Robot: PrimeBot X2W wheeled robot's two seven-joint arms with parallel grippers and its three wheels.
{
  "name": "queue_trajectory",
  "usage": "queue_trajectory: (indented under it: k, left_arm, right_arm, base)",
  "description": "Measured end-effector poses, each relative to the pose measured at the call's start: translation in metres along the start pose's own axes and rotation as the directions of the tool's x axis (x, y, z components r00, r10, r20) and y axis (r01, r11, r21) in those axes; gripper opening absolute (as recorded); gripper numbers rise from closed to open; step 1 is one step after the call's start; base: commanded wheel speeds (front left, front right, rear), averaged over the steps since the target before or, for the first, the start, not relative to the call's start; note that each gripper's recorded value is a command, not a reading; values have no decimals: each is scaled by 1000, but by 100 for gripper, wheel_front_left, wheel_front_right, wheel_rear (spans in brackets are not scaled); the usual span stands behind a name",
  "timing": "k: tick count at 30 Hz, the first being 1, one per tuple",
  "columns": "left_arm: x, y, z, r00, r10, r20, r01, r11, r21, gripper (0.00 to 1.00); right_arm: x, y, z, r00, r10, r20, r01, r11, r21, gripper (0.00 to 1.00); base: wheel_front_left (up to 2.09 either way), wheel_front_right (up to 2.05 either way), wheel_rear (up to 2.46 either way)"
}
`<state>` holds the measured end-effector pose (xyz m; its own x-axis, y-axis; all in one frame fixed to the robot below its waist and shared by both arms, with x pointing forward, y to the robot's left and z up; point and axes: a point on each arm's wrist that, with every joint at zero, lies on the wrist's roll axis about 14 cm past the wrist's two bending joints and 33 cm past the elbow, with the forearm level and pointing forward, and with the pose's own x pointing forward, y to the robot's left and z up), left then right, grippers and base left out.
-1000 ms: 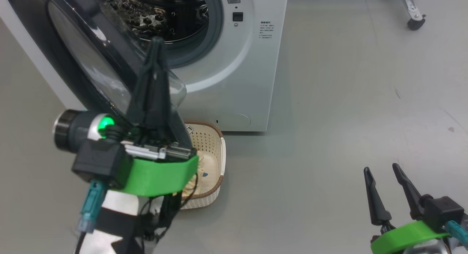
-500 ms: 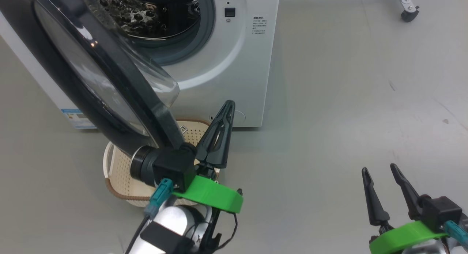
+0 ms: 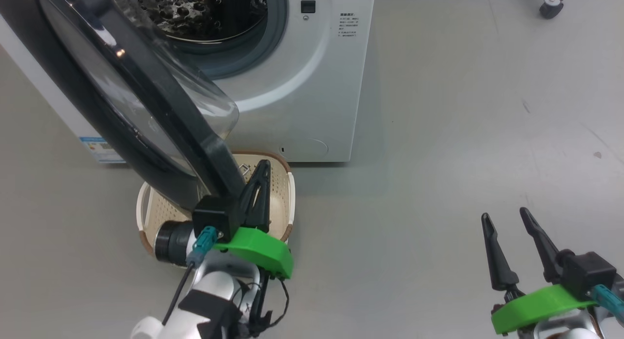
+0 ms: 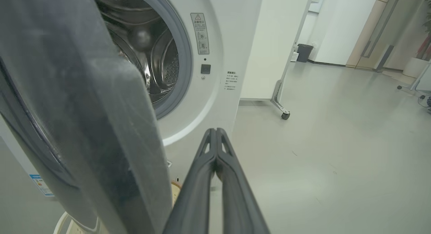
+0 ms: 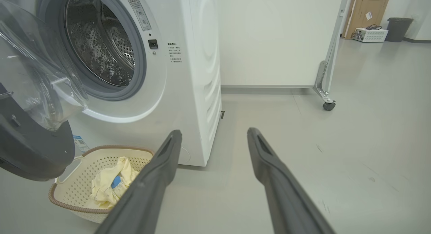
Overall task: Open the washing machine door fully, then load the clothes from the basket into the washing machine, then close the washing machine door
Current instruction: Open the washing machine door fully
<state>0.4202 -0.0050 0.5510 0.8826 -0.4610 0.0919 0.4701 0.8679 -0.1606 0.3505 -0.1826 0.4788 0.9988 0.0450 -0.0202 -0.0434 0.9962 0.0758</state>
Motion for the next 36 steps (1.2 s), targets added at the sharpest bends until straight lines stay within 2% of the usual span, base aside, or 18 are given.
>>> queue_trajectory:
  k: [7, 21, 36]
  left_arm:
    - [1, 20, -10, 998, 61, -16, -61, 998, 4, 0]
    - [-7, 33, -11, 994, 107, -5, -107, 994, 0, 0]
    - [-52, 64, -6, 970, 243, 10, -243, 970, 30, 0]
  right_arm:
    - [2, 0, 1, 1000, 1, 2, -1, 1000, -7, 100]
    - [7, 10, -4, 999, 31, -9, -32, 1000, -2, 100]
    - [19, 30, -4, 995, 101, -1, -101, 995, 3, 100]
  base:
    - [0, 0, 0]
    - [0, 0, 0]
    - [0, 0, 0]
